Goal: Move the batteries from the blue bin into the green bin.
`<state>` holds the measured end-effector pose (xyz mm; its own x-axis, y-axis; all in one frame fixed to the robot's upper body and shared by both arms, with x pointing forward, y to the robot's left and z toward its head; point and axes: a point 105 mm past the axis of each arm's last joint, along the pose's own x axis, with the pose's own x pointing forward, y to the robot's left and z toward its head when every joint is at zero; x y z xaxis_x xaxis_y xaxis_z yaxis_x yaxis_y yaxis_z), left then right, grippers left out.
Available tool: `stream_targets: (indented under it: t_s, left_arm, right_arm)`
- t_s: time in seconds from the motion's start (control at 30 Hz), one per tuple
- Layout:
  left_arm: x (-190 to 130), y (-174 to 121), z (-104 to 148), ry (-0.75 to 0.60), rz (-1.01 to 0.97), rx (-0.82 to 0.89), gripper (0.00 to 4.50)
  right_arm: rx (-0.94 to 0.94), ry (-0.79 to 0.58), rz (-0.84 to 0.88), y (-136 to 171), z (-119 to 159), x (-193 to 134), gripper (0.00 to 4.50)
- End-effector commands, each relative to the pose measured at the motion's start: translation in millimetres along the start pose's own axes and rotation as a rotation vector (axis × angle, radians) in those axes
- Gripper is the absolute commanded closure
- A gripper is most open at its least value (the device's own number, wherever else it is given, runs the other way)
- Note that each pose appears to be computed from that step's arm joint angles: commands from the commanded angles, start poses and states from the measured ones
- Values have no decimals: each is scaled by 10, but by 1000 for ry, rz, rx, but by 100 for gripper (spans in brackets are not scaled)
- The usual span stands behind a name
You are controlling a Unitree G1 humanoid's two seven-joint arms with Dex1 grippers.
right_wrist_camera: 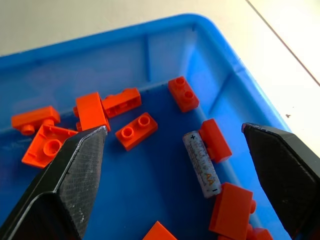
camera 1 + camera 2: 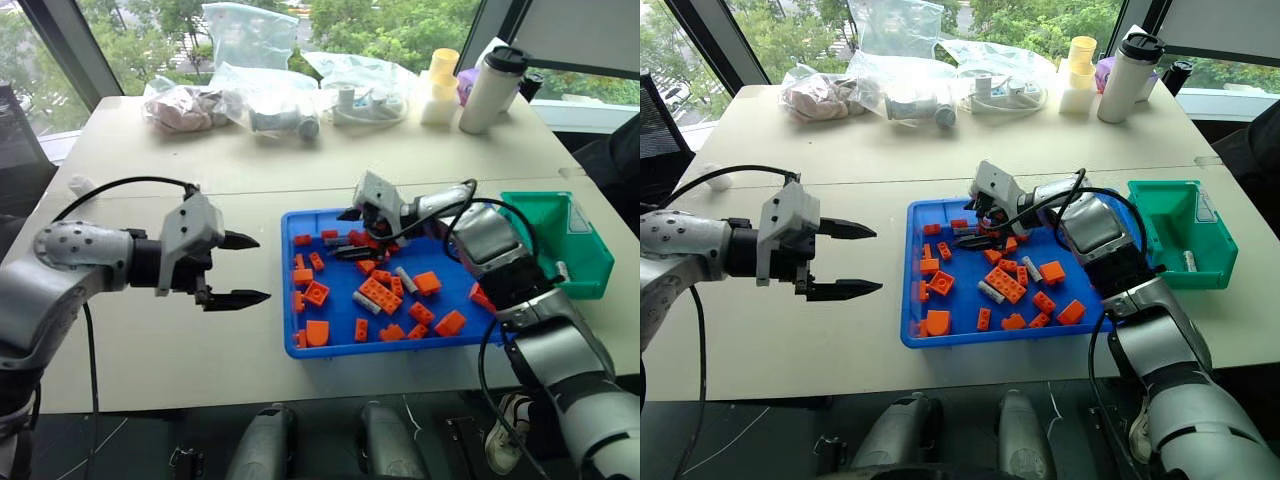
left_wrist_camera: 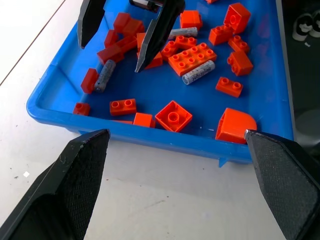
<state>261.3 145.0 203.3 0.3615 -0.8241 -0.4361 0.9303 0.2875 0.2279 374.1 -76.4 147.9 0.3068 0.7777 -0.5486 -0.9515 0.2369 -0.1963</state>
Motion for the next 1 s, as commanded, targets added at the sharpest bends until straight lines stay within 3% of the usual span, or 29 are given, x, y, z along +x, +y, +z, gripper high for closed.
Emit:
stream_targets:
  t_s: [0.03, 0.37, 0.47, 0.7, 0.87, 1.0]
  left_arm:
    - [-39, 17, 61, -10, 33, 26, 0]
    - [-14, 22, 41, -3, 45, 25, 0]
    - [6, 53, 41, -12, 65, 30, 0]
    - [23, 53, 37, -15, 67, 29, 0]
    - [20, 33, 21, -8, 57, 26, 0]
    - [42, 79, 80, -50, 71, 29, 0]
  right_arm:
    - [-59, 7, 2, -50, 123, 19, 2]
    - [-16, 98, -36, -147, -15, 194, 2]
    - [-4, 132, -27, -116, -74, 248, 85]
    - [-19, 140, -28, -97, -49, 281, 435]
    - [-58, 104, -41, -107, 58, 191, 446]
    - [-55, -20, -136, -220, 331, -162, 446]
